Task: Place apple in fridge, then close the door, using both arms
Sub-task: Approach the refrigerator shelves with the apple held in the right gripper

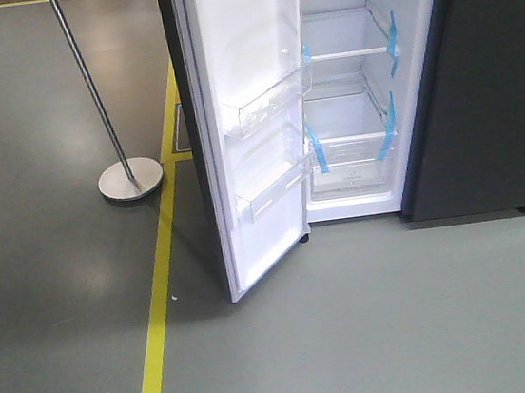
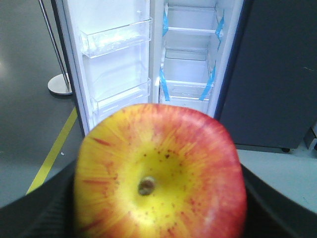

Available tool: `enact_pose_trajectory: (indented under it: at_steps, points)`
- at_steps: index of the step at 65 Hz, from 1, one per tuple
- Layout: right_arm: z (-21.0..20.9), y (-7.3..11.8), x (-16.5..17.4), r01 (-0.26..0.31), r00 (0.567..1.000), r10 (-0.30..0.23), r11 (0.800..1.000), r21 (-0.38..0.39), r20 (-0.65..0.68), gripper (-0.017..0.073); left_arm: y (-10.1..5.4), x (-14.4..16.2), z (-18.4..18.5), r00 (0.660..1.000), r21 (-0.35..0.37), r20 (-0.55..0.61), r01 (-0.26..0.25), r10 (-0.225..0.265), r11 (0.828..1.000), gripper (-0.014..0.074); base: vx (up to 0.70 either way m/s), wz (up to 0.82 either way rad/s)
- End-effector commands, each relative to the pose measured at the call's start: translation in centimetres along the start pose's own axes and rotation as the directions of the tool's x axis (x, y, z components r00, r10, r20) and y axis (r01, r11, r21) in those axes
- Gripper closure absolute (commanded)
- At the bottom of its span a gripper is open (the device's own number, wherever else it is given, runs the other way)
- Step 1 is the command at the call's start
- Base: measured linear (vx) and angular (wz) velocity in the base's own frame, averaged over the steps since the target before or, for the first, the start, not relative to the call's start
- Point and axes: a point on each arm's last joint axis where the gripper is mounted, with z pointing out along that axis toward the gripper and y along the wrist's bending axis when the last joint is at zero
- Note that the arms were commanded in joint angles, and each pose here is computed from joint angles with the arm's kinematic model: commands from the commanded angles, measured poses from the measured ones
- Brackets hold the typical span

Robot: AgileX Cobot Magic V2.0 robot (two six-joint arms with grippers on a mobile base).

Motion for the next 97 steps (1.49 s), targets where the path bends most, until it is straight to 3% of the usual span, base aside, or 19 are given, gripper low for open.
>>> enact_pose_trajectory:
  at_steps: [1,97]
  points:
    - [-0.33,-0.20,-1.49,-0.003,0.995,0.001,1.000,0.024,0.098,0.0529,-0.14,0.04,0.09,0.998,0.022,0.054,0.011,-0.012,1.000,0.0598,0.06,0.01]
    - [-0.33,-0.20,-1.49,-0.003,0.995,0.001,1.000,0.024,0.098,0.0529,-0.14,0.04,0.09,0.998,0.022,0.054,0.011,-0.012,1.000,0.0598,0.07,0.00]
